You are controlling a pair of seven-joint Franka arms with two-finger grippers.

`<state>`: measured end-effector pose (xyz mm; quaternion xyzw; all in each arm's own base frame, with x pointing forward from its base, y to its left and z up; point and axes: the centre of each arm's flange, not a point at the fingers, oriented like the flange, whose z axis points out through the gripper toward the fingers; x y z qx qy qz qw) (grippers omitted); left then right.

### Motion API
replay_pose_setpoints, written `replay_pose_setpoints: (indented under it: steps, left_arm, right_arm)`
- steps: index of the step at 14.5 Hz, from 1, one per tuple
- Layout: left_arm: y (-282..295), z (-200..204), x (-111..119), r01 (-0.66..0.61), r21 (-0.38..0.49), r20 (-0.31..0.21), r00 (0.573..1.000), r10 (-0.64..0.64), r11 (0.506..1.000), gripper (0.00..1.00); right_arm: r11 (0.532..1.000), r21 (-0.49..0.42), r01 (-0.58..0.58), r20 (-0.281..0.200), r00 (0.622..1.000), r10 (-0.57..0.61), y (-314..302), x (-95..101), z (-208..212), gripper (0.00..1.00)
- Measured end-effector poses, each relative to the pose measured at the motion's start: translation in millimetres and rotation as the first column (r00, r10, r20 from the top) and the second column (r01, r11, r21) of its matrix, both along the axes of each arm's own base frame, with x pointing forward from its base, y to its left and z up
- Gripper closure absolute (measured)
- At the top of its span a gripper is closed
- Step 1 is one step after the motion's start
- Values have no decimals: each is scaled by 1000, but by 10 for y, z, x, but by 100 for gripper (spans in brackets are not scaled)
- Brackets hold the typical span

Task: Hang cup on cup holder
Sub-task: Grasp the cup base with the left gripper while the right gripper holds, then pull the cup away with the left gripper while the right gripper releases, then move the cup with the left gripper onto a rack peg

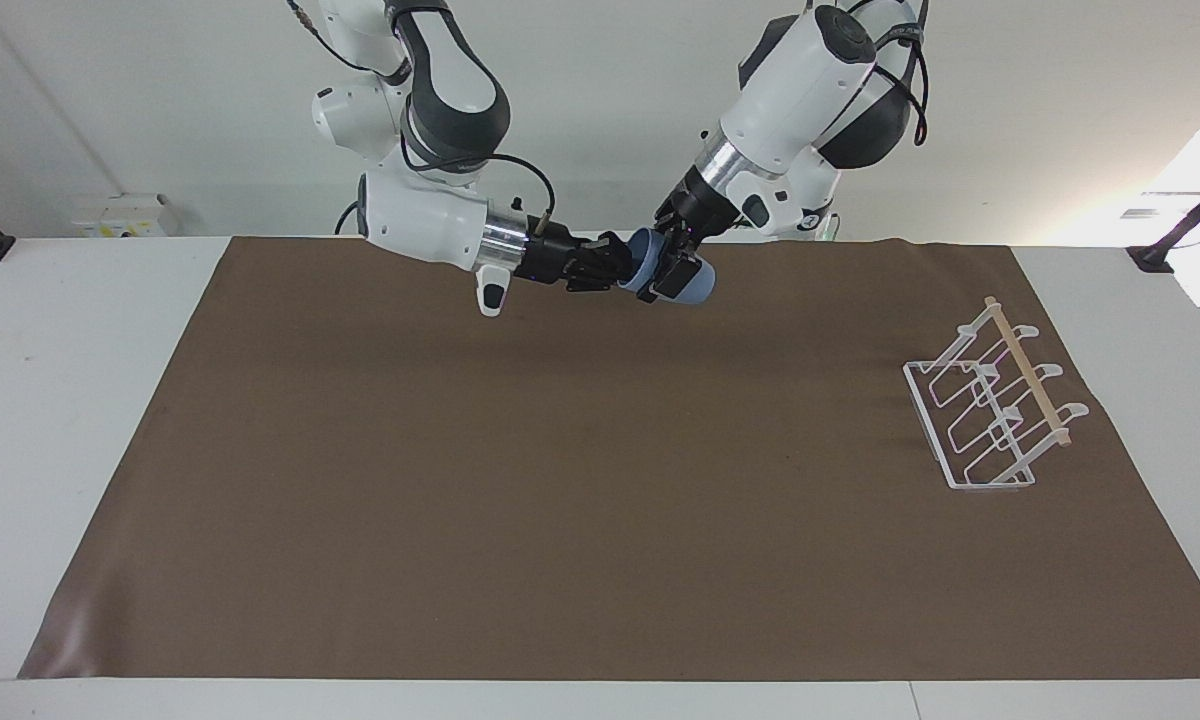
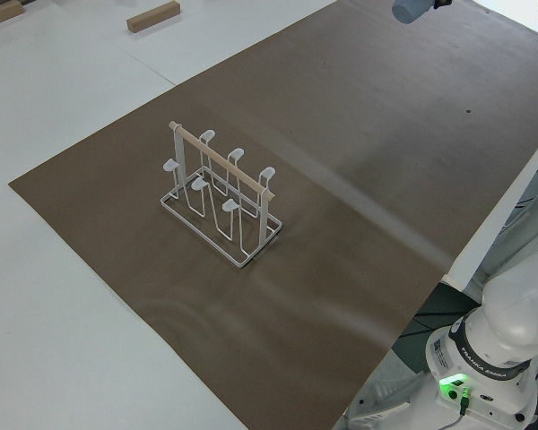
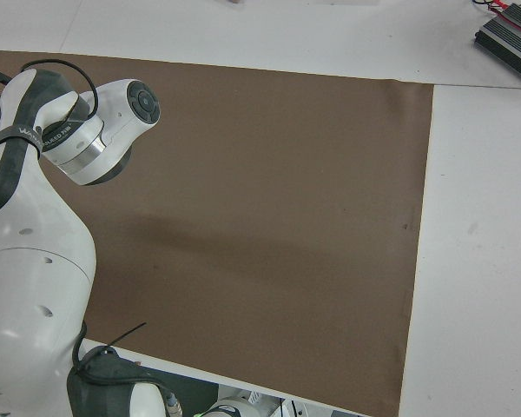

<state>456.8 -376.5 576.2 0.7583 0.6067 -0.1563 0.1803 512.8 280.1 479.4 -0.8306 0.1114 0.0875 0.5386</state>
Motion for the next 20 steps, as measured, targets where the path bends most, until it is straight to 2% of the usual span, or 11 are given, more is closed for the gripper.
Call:
replay_pose_setpoints:
  steps: [3, 5, 7, 9, 11, 13, 14, 15, 17, 20]
  left_arm:
    - [25, -35, -6, 16, 42, 5, 1000, -16, 999, 17]
    - [109, -66, 32, 19, 86, 9, 1000, -20, 996, 17]
    - [314, -137, 124, 19, 178, 11, 1000, -22, 984, 17]
    - [526, -199, 213, 22, 297, 35, 999, -34, 955, 17]
    - [716, -260, 272, 47, 437, 64, 994, -84, 898, 17]
    - [904, -371, 291, 95, 607, 54, 986, -160, 789, 17]
    - [989, -473, 305, 112, 685, 35, 982, -186, 720, 17]
    - [1073, -630, 347, 129, 767, 8, 978, -210, 629, 17]
    - [1198, -1047, 506, 160, 892, -61, 969, -239, 422, 17]
    - [1351, -1875, 789, 201, 977, -177, 954, -243, 77, 17]
  right_arm:
    - [998, -20, 57, 56, 997, -55, -92, 57, 144, 45]
    - [994, -87, 64, 121, 991, -53, -261, 94, 259, 24]
    - [979, -180, 94, 197, 979, -57, -649, 193, 410, 4]
    - [947, -301, 111, 258, 966, -31, -1063, 265, 490, 0]
    - [900, -424, 100, 267, 964, 18, -1459, 308, 467, 0]
    - [833, -548, 74, 254, 964, 81, -1812, 315, 437, 0]
    - [784, -617, 67, 256, 959, 119, -1958, 311, 460, 0]
    - [722, -689, 57, 253, 953, 166, -2104, 300, 529, 0]
    - [614, -789, 17, 208, 948, 240, -2350, 281, 766, 0]
    - [516, -855, -57, 99, 958, 270, -2696, 261, 1265, 0]
